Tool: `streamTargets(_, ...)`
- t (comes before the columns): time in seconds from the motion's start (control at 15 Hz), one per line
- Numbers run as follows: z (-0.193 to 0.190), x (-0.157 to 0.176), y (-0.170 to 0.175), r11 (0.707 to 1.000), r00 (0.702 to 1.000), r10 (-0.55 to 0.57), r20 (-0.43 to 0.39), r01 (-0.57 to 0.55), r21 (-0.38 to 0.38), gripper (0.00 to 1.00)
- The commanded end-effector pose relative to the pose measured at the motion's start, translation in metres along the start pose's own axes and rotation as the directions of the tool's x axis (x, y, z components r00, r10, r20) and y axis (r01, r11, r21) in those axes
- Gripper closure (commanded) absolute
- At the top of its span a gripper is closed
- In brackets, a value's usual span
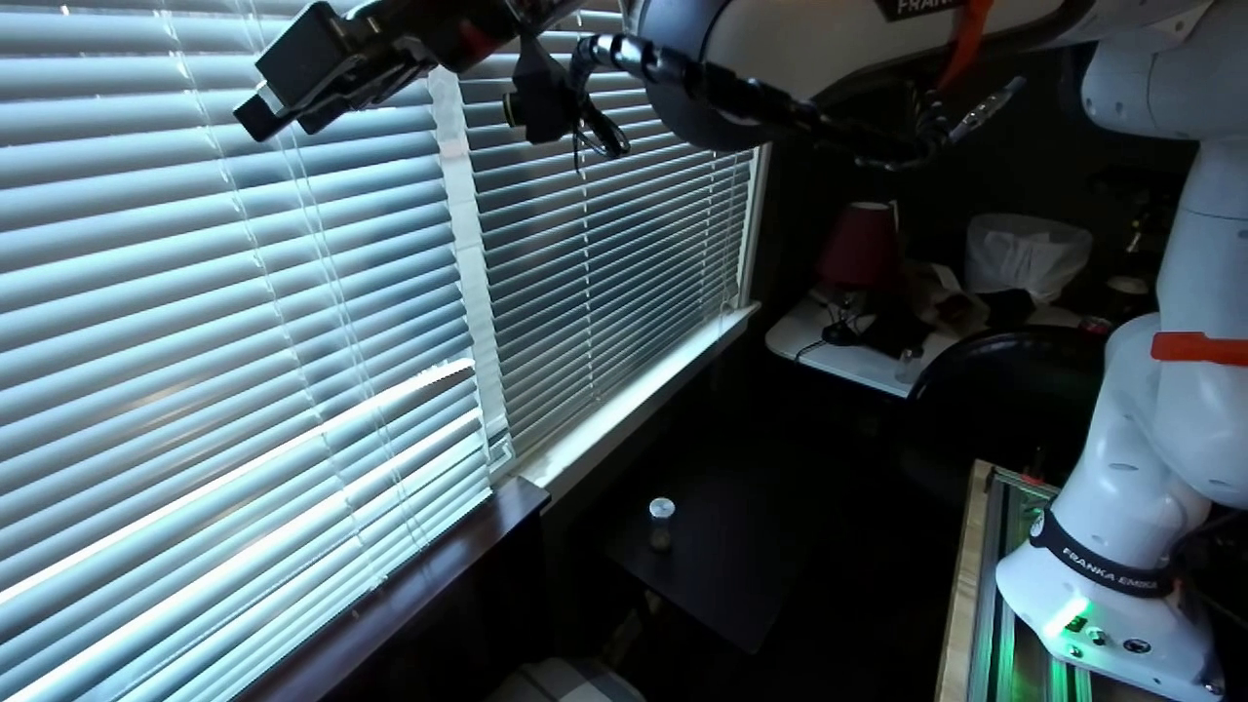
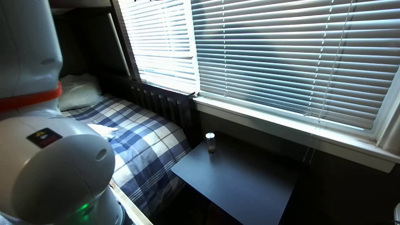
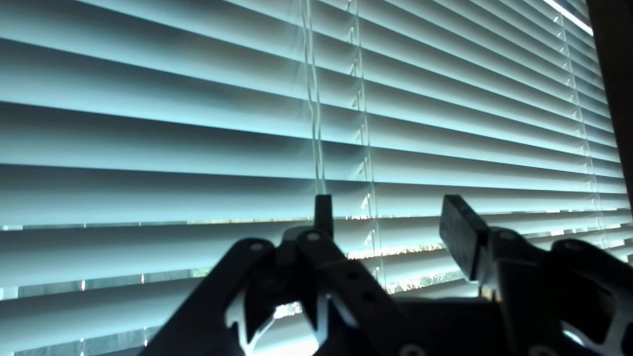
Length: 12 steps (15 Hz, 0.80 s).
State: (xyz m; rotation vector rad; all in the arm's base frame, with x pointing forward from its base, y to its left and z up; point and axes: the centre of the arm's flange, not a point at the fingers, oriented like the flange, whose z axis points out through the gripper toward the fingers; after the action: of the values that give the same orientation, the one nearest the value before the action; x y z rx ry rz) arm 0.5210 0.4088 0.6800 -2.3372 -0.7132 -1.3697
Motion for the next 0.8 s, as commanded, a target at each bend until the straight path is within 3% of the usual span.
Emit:
streamTargets(0.0,0.006,0.008,-0.001,1.000,0.999,-0.002,0.033,0.003,-0.025,0.36)
streamTargets(0.07,0.007,0.008,0.001,1.000,0.999,-0.002,0.033,0.002,-0.025,0.32)
streamTargets(0.73,0.032,0.015,0.014,1.000,1.000,-0.005,0.025,0.005,-0.026,0.43)
